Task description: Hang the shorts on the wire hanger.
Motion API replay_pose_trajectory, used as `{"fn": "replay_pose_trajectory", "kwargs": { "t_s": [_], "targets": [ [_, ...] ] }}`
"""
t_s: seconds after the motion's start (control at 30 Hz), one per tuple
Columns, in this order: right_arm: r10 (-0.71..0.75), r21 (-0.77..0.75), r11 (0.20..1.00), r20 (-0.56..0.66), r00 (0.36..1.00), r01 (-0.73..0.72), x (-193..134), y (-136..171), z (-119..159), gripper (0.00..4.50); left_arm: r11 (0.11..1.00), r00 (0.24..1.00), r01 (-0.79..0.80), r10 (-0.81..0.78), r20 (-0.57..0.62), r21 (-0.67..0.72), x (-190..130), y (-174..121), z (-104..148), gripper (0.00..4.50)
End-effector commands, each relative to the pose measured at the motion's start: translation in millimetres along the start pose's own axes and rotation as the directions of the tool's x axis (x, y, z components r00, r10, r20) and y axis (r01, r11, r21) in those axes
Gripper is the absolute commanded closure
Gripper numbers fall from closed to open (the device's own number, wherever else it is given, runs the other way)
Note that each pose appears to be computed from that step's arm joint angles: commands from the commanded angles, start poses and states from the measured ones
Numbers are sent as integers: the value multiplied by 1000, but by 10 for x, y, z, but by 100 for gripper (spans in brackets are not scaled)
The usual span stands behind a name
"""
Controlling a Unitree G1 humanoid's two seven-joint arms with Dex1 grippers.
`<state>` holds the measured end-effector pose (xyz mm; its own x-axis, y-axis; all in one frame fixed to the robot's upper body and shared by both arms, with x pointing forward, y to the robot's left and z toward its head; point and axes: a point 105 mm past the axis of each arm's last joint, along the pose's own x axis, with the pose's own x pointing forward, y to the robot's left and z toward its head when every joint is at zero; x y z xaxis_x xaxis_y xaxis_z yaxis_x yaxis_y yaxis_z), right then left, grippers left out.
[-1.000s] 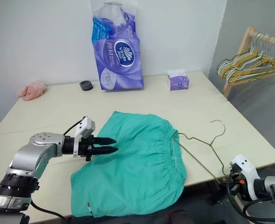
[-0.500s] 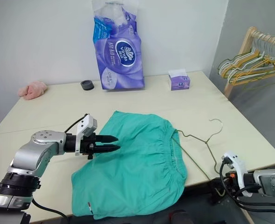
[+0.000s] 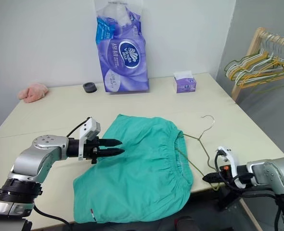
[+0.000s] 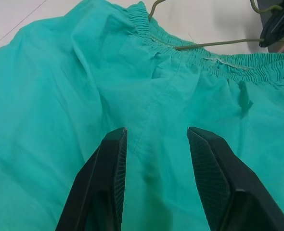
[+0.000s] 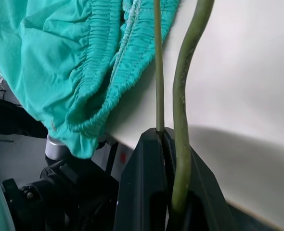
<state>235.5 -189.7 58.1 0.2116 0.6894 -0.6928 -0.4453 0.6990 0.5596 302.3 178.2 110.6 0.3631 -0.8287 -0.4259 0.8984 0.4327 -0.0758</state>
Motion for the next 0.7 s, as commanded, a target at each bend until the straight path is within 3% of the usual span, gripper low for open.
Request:
{"fn": "replay_pose_trajectory", "kwargs": {
  "t_s": [0.03,0.23,0.33,0.5,0.53,0.6,0.7],
  "targets": [
    [18,-52,999,33,999,-16,28,74,159,450,999,998,-22,20,63,32,-47,22,177,241],
    [106,-236,969,122,987,-75,192,451,466,450,991,980,-130,131,147,-16,-100,204,278,241],
    [91,-352,935,156,983,-30,212,566,555,450,965,941,-260,263,211,-42,-173,444,394,188],
    [25,-558,826,177,984,79,228,597,605,450,957,919,-291,282,276,-10,-249,539,586,40],
    [16,-593,800,175,984,92,232,600,605,450,959,924,-283,267,272,22,-256,529,618,9],
    [3,-654,748,171,985,112,241,605,605,450,958,939,-266,233,254,104,-263,498,678,4],
    [-12,-748,649,170,985,137,248,630,636,450,912,991,-134,112,79,388,-231,325,676,4]
  ]
}}
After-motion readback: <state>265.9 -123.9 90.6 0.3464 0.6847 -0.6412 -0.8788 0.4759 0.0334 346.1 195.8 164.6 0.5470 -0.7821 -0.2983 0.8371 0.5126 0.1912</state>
